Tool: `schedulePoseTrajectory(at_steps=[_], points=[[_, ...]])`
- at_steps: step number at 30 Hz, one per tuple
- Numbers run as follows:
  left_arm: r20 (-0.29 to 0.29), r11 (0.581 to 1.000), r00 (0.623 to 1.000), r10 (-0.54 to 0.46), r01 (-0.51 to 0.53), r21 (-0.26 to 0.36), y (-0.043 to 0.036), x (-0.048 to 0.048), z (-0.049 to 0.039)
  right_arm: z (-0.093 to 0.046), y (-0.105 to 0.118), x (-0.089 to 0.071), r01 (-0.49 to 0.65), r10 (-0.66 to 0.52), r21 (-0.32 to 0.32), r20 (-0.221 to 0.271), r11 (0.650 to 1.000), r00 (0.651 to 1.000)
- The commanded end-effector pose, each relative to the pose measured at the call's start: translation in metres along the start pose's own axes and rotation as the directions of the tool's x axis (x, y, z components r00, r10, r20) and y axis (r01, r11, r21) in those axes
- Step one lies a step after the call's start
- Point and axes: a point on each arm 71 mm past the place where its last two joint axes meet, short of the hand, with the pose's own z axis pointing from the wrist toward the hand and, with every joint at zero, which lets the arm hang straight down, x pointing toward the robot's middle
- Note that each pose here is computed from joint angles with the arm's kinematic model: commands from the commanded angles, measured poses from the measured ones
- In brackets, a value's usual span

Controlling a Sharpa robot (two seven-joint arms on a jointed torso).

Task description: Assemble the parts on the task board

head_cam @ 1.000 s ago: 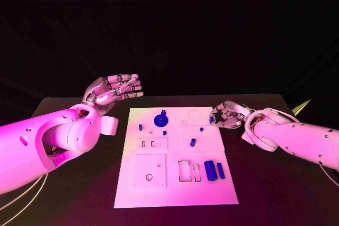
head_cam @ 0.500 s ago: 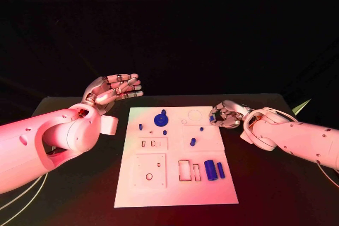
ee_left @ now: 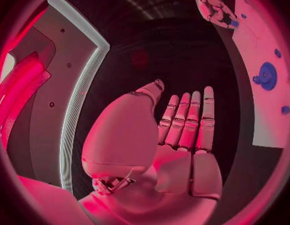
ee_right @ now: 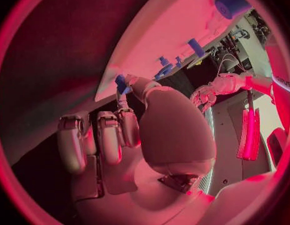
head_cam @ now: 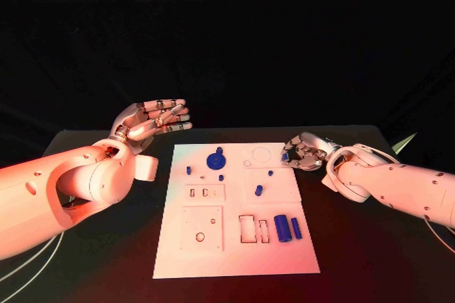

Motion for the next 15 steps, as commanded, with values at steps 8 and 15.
schedulePoseTrajectory(at_steps=[8,15], points=[[-0.018,1.000,1.000,-0.004,0.005,0.007,-0.0009,0.0016,-0.0001,-0.005,0.018,-0.006,-0.008,0.007,0.003,0.085,1.000,0.996],[-0.015,1.000,1.000,-0.003,0.003,0.007,-0.0006,0.0003,0.0004,-0.008,0.058,-0.012,-0.029,0.031,-0.017,0.094,0.999,0.995]])
